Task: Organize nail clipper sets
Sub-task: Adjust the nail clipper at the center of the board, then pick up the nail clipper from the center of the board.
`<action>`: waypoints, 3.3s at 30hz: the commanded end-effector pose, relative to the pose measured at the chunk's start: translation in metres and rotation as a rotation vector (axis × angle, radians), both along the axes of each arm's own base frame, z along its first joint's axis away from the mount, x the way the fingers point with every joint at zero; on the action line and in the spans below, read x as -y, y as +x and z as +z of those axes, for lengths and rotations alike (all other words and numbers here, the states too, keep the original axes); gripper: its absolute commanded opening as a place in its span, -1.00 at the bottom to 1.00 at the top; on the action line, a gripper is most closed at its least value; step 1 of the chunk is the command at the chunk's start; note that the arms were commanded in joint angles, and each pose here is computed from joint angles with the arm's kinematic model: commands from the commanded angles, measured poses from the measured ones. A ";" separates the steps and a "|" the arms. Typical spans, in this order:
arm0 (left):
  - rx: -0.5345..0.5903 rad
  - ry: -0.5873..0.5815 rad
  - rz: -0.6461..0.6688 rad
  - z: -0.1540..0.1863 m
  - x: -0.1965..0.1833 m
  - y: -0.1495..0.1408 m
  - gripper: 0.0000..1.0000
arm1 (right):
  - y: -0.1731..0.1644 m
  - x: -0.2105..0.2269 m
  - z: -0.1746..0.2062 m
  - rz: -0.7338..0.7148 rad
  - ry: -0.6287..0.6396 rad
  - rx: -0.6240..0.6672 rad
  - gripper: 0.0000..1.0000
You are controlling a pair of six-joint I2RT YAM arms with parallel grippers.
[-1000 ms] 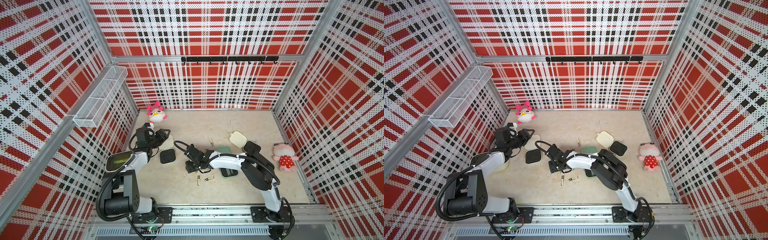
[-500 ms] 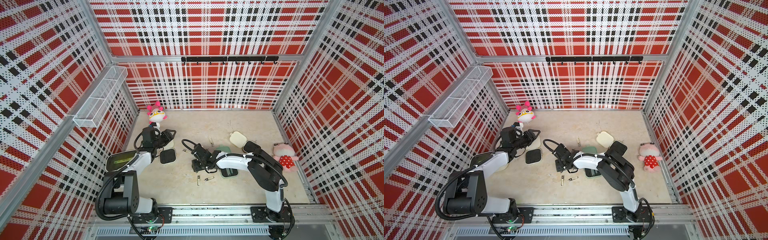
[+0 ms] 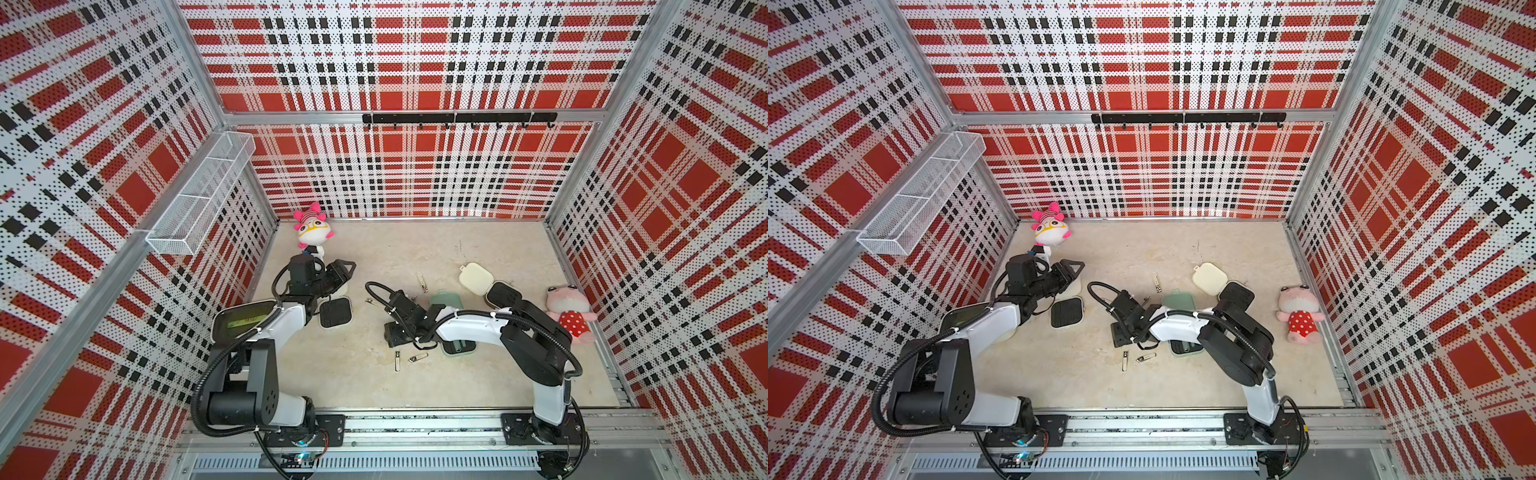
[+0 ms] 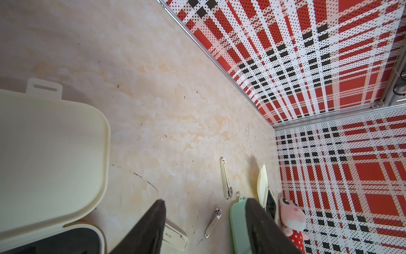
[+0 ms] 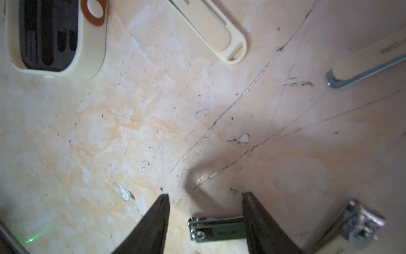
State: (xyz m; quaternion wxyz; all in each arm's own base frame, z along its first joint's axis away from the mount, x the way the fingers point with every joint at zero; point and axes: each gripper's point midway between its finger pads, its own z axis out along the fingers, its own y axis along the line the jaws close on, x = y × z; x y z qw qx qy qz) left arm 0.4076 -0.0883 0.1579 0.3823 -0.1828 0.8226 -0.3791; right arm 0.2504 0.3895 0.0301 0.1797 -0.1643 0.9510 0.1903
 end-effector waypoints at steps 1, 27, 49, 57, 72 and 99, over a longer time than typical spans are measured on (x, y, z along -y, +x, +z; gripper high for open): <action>0.026 0.003 -0.005 0.007 0.003 0.003 0.25 | -0.008 0.015 -0.014 0.039 -0.120 -0.010 0.21; 0.026 -0.002 -0.012 0.006 0.005 0.002 0.25 | -0.010 0.019 -0.016 0.232 -0.288 0.055 0.18; 0.023 -0.015 -0.011 0.004 0.005 0.004 0.25 | -0.014 0.031 -0.011 0.282 -0.338 0.078 0.24; 0.021 -0.013 -0.010 0.002 0.005 0.003 0.25 | -0.010 0.035 -0.015 0.283 -0.381 0.086 0.12; 0.016 -0.015 -0.013 0.000 0.006 0.004 0.25 | 0.002 0.035 -0.014 0.183 -0.306 0.044 0.13; 0.021 -0.017 -0.026 0.002 0.015 0.002 0.25 | -0.026 0.038 -0.019 0.201 -0.347 0.012 0.00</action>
